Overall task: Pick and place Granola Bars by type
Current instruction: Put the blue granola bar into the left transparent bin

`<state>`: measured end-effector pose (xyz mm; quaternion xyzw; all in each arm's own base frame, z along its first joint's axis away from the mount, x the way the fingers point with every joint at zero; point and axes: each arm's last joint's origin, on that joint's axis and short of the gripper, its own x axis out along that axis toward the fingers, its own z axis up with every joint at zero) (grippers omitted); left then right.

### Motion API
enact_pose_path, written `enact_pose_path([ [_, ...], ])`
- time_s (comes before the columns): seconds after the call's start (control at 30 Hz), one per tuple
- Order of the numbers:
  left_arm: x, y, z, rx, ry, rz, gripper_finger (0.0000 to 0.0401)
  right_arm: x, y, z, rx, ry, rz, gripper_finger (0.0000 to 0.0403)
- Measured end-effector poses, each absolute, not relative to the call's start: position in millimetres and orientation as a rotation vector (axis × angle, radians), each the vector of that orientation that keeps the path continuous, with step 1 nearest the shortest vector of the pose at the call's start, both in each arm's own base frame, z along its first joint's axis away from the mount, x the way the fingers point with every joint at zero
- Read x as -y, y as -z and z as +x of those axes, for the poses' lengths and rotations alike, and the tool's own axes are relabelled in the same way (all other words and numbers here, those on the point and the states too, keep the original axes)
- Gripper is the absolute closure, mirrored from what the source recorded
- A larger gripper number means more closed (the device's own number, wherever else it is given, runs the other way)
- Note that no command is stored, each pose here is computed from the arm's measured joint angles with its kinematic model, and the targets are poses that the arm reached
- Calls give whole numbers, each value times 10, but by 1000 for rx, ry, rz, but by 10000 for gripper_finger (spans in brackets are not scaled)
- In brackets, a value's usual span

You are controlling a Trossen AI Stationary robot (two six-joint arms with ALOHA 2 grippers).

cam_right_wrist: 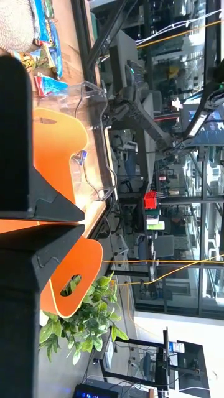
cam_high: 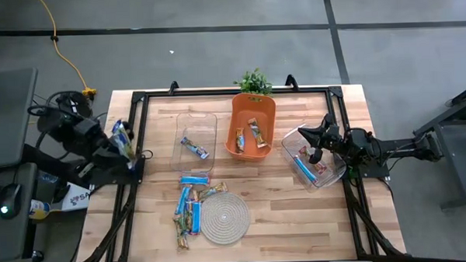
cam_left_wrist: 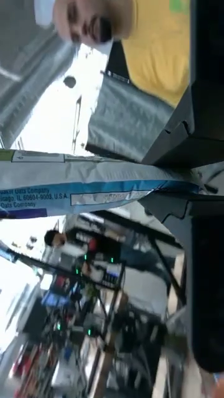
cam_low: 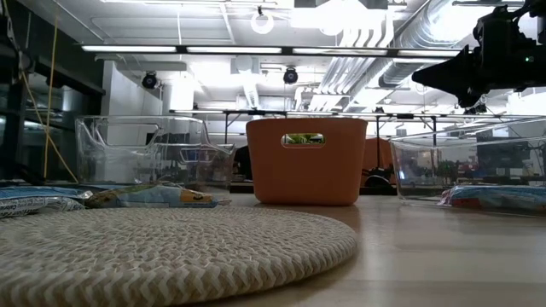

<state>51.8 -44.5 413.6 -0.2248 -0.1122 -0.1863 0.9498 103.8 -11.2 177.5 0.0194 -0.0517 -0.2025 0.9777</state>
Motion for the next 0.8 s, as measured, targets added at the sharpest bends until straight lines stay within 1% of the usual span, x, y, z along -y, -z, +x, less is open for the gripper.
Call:
enact_pose_path([
  [0.13,385,-4120,491,226,321,-444,355,113,-1774,1039,104,408,39,402],
  [0.23,324,-4118,472,233,231,-447,355,113,-1775,1039,104,408,39,402],
  [0.37,235,-4096,448,223,61,-462,355,113,-1775,1039,104,408,39,402],
  [0.53,148,-4045,439,188,-242,-478,355,112,-1774,1039,104,408,39,402],
  [0.6,135,-3997,440,165,-334,-476,355,113,-1774,1039,104,408,39,402],
  [0.7,127,-3904,441,143,-428,-495,355,113,-1774,1039,104,408,39,402],
  [0.8,127,-3788,443,133,-462,-543,355,112,-1775,1039,104,408,39,402],
])
